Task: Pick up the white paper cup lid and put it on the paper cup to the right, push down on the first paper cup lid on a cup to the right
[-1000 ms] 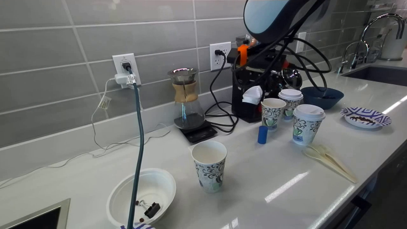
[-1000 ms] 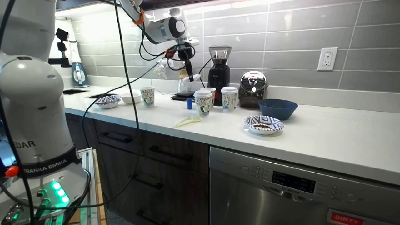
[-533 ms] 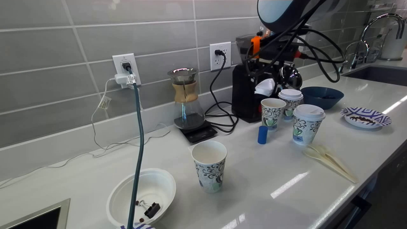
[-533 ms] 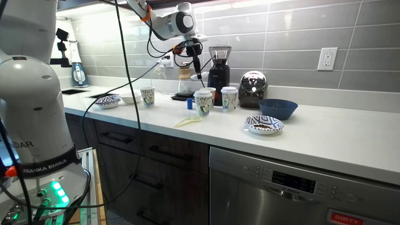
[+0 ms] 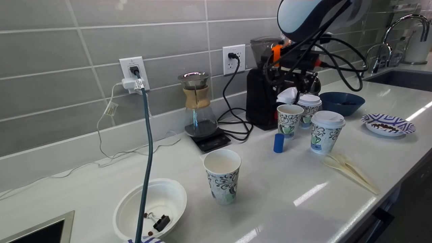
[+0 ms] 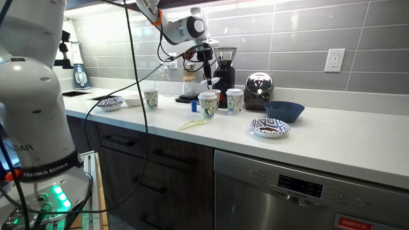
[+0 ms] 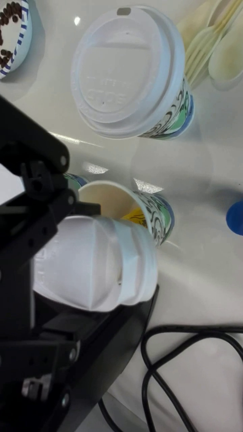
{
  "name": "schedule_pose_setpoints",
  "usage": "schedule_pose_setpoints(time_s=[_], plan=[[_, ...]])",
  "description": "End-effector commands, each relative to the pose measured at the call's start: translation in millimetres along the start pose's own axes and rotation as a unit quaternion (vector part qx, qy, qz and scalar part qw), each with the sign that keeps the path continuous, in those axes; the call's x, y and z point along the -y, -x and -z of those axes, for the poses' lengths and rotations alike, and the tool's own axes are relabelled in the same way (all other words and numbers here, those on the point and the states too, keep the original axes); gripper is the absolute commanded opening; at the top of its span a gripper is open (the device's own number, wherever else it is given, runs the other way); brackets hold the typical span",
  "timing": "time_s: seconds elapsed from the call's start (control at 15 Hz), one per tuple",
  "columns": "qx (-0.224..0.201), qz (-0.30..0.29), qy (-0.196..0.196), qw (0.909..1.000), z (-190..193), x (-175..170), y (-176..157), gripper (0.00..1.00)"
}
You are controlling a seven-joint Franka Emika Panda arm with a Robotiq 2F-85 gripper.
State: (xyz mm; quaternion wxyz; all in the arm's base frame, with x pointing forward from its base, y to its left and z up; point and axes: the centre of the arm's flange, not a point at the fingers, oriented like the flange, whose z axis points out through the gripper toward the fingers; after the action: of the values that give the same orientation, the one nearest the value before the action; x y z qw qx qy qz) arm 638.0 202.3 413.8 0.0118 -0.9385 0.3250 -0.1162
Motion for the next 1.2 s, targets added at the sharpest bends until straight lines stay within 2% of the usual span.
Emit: schedule_pose_setpoints(time_s=[0.0,0.2,0.53,1.13], plan=[[0.003,-0.02,0.01,0.9997,-5.6,6.1,-10.1,0.69],[0.008,-0.026,0.019,0.9995,-5.8,1.7,-10.0,0.71],[0.014,-0.032,0.027,0.999,-7.0,-2.4,-10.7,0.8],[0.018,-0.035,0.031,0.9988,-13.7,-1.7,-17.2,0.83]])
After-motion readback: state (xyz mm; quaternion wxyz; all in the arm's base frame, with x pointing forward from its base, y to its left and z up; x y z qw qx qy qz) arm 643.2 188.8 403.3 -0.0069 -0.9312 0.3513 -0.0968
